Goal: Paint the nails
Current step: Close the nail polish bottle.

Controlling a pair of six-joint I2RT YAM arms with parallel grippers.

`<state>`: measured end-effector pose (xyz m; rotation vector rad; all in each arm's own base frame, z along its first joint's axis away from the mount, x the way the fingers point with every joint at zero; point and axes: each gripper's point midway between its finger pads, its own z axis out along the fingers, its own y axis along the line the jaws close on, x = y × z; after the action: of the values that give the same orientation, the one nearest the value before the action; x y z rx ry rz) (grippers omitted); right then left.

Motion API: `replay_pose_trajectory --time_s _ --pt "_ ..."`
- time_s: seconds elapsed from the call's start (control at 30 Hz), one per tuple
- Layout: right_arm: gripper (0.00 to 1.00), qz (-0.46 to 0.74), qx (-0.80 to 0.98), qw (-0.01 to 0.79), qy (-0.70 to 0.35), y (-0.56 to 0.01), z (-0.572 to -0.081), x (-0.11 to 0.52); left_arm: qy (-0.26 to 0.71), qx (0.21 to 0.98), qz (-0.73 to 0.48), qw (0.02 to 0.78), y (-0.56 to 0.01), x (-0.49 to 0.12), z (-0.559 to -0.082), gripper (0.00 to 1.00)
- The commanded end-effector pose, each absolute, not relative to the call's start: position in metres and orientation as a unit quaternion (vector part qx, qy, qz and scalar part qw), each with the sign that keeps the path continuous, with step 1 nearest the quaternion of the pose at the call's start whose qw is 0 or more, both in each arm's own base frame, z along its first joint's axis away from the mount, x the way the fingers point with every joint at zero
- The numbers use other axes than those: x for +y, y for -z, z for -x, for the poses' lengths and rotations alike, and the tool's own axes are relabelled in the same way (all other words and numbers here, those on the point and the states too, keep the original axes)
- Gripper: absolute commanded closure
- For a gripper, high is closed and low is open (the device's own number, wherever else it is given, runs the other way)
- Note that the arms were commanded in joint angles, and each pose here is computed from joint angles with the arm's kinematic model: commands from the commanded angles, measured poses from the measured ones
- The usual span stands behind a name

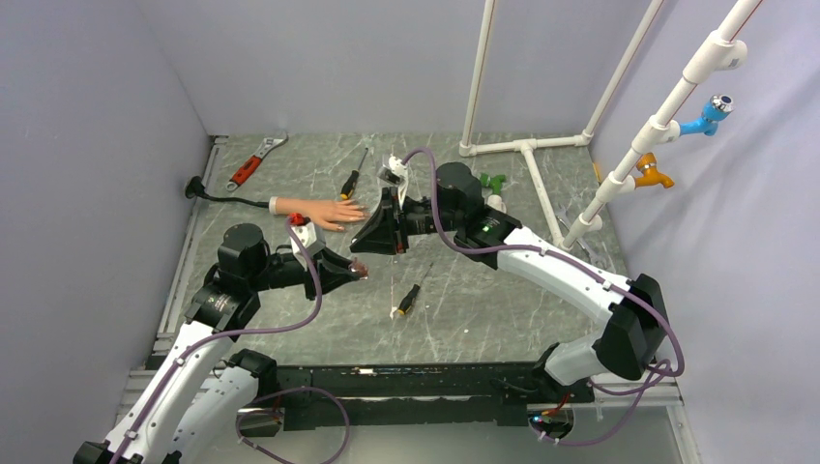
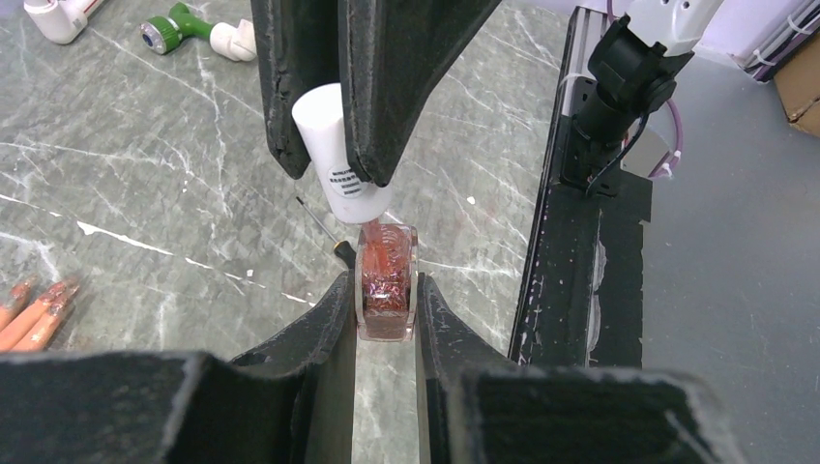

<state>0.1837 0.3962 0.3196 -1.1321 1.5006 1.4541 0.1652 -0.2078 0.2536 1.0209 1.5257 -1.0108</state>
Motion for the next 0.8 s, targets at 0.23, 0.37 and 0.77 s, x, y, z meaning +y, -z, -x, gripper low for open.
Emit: replay_pose_trajectory --time_s 0.23,0.37,0.77 --pt "1.0 0.449 0.571 0.397 -0.561 -0.3353 -0.1779 0.3904 0.403 0.6 -0.437 0.535 -0.2797 -0.2081 -0.1667 1.0" --pt "1.0 0.447 0.576 0.397 -0.558 -0.3319 -0.1778 0.3888 0.402 0.6 -0.437 0.536 -0.2804 -0.2079 -0.1667 1.0" --pt "1.0 0.449 0.578 0.396 -0.555 -0.3297 -0.1768 0.3889 0.402 0.601 -0.436 0.536 -0.2802 -0.2079 -0.1668 1.0"
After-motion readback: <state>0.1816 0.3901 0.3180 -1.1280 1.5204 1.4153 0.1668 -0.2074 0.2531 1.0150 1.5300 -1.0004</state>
